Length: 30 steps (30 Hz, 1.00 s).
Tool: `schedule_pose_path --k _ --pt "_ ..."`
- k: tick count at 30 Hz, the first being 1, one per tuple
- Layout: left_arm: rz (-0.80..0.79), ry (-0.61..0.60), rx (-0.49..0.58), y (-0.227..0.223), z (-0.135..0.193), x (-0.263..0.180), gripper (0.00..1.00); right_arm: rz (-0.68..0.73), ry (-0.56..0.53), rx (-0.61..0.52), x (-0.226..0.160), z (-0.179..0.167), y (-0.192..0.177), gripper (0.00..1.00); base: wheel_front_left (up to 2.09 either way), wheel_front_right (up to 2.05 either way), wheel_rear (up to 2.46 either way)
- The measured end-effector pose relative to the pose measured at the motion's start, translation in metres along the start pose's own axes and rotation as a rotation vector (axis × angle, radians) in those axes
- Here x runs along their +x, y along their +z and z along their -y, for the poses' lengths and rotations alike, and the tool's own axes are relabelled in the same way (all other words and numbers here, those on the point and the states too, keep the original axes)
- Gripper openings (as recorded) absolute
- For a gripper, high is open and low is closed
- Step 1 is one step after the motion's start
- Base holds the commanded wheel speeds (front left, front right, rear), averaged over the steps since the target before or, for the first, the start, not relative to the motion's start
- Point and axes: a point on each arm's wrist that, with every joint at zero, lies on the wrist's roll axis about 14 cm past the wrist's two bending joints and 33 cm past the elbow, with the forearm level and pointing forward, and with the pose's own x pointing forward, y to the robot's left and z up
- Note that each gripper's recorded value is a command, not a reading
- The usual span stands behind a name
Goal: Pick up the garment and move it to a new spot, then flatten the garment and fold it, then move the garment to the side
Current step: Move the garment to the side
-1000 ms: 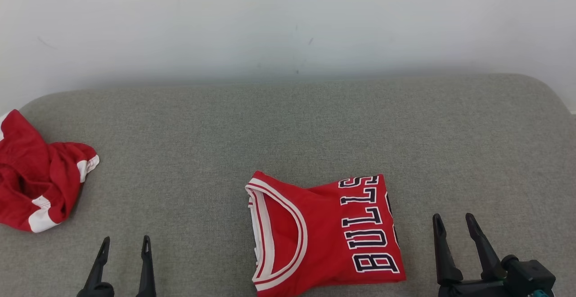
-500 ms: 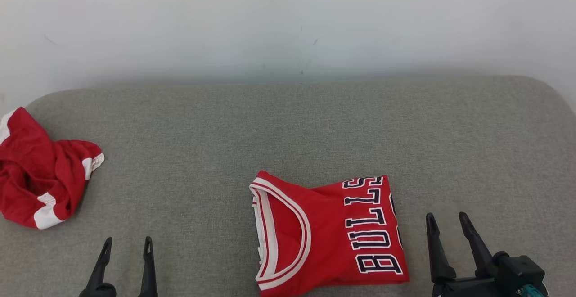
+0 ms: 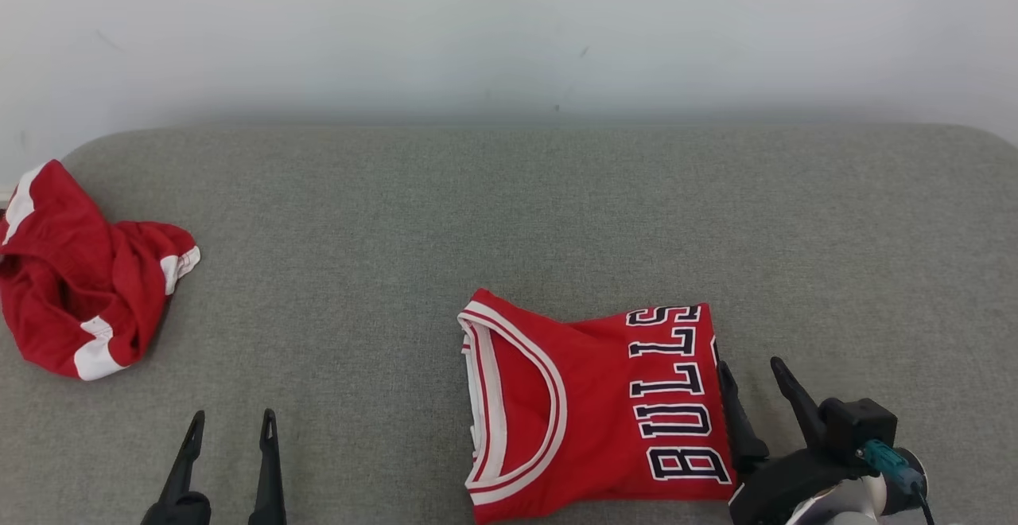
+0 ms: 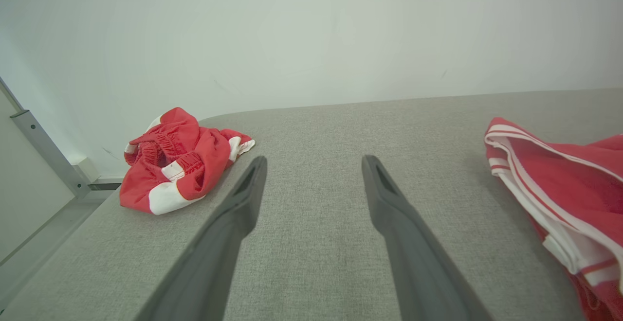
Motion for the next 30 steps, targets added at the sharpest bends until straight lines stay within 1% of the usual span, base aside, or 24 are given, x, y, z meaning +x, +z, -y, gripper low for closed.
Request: schedule_pose_path --k 6,13,14,16,20,23,30 --pt "-0.022 0.012 0.002 -0.007 -0.003 0.004 1.00 -0.105 0.014 0.007 0.018 -0.003 -0.029 1.00 0.00 0.00 0.00" --pt "-0.039 0.028 0.001 -0.013 -0.008 0.008 1.00 -0.241 0.019 0.029 0.018 -0.008 -0.072 1.00 0.00 0.00 0.00" --pt "-0.039 0.028 -0.002 -0.013 -0.008 0.008 1.00 -0.248 0.028 0.029 0.019 -0.012 -0.074 0.90 0.00 0.00 0.00" --pt "-0.040 0.026 -0.002 -0.013 -0.007 0.010 1.00 -0.257 0.043 0.034 0.019 -0.017 -0.077 0.00 0.00 0.00 0.00" --pt "-0.041 0.020 -0.003 -0.014 -0.005 0.013 1.00 -0.266 0.057 0.058 0.022 -0.024 -0.079 0.00 0.00 0.00 0.00" --pt "-0.040 0.015 -0.004 -0.014 -0.003 0.017 1.00 -0.261 0.060 0.058 0.029 -0.022 -0.076 0.00 0.00 0.00 0.00" --pt "-0.054 -0.005 -0.010 -0.020 0.004 0.030 1.00 -0.173 0.043 0.019 0.073 0.003 -0.038 0.00 0.00 0.00 0.00"
